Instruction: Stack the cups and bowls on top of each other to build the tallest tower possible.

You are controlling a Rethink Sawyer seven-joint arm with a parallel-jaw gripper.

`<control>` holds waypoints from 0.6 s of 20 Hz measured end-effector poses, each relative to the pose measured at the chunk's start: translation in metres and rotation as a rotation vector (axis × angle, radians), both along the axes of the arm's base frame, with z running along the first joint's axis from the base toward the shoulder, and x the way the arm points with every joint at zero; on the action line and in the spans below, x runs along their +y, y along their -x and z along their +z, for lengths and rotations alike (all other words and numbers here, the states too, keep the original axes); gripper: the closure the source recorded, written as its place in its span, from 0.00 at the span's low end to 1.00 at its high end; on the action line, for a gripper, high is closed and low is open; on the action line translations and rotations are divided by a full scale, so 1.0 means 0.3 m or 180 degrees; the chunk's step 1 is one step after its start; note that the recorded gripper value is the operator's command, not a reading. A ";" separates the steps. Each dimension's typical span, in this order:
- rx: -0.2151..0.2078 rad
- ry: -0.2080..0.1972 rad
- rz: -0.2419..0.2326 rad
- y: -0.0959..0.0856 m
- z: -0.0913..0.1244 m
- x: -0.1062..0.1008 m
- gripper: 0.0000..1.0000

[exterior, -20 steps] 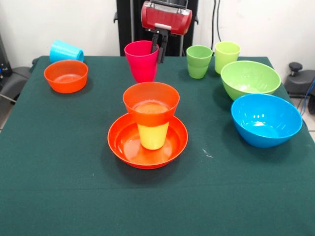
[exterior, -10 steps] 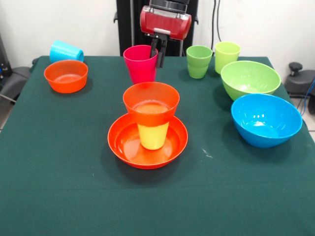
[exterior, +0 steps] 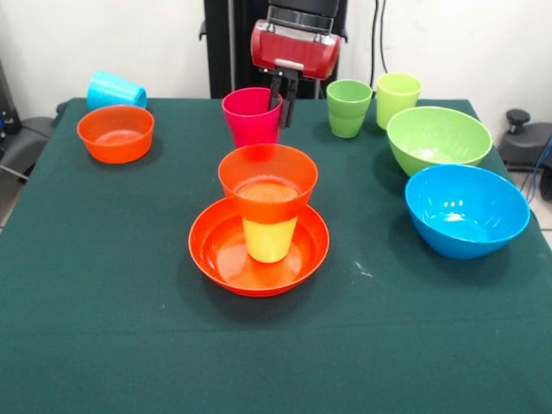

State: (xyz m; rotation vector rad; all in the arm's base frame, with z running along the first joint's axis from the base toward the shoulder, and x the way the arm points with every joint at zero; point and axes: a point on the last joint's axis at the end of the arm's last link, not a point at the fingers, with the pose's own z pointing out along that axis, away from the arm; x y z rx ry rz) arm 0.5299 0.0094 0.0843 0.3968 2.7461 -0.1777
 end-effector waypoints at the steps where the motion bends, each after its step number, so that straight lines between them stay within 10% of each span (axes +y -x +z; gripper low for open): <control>1: 0.0004 -0.0001 0.0002 0.000 -0.003 0.002 1.00; 12: 0.0029 0.0030 -0.0024 0.010 -0.009 -0.004 1.00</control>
